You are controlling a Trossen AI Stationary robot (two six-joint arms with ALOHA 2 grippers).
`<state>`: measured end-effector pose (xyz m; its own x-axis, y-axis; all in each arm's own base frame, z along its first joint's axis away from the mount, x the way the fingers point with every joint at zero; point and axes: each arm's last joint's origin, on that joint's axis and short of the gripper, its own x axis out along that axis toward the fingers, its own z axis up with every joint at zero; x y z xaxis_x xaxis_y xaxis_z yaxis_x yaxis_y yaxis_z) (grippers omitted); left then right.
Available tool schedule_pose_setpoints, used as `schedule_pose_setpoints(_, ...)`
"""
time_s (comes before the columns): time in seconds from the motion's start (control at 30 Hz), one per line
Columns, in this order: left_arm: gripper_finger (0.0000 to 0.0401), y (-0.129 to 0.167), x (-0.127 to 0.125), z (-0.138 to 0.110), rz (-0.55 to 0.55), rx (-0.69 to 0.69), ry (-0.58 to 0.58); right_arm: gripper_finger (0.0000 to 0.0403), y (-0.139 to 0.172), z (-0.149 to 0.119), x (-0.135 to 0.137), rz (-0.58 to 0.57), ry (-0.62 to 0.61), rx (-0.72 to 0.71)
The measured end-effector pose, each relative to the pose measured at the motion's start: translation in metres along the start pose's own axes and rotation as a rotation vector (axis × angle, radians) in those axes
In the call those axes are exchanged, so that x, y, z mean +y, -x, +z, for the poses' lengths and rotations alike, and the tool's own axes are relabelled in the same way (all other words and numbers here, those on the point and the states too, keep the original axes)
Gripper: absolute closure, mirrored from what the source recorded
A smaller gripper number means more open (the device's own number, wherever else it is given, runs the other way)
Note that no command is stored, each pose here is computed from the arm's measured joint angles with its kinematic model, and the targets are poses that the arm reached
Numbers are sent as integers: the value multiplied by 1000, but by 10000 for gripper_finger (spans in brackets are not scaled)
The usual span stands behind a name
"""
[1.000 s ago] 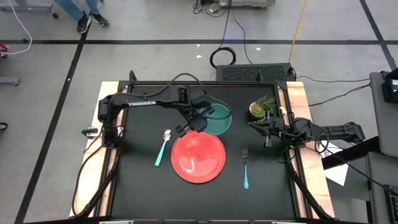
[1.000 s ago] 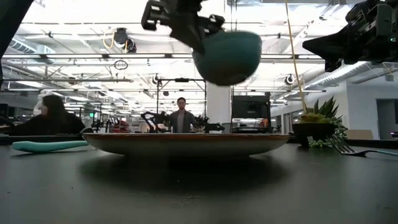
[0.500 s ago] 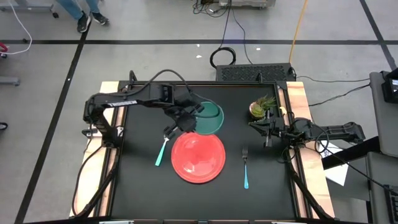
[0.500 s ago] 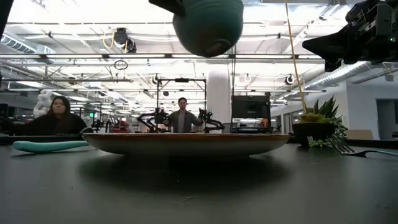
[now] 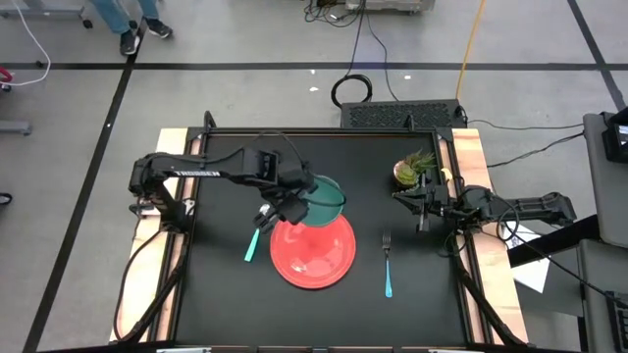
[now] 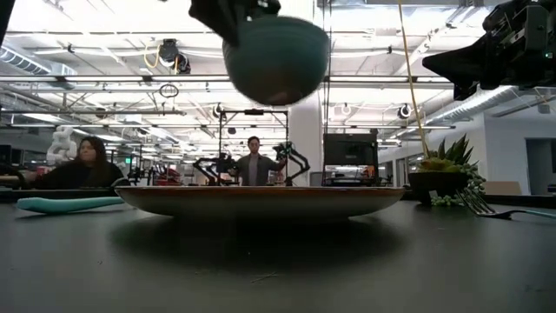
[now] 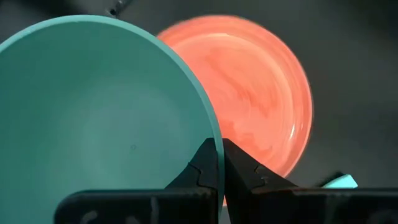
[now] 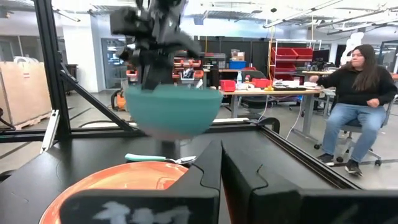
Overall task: Set table place
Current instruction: Put the green bowl on top of the orange plate
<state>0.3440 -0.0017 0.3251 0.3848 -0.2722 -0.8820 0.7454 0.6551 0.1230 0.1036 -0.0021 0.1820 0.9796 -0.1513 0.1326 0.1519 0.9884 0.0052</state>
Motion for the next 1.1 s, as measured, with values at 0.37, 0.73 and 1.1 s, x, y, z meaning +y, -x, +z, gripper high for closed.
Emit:
schedule_pose_setpoints(0.37, 397, -39, -14, -6, -9, 27, -12, 403, 0, 0, 0, 0, 0, 0)
schedule_pose_setpoints(0.73, 397, -54, -25, -1, -51, -8, -25, 403, 0, 0, 0, -1, -1, 0)
schedule_pose_setpoints(1.1, 397, -76, -36, -6, -76, -31, -9, 403, 0, 0, 0, 0, -1, 0)
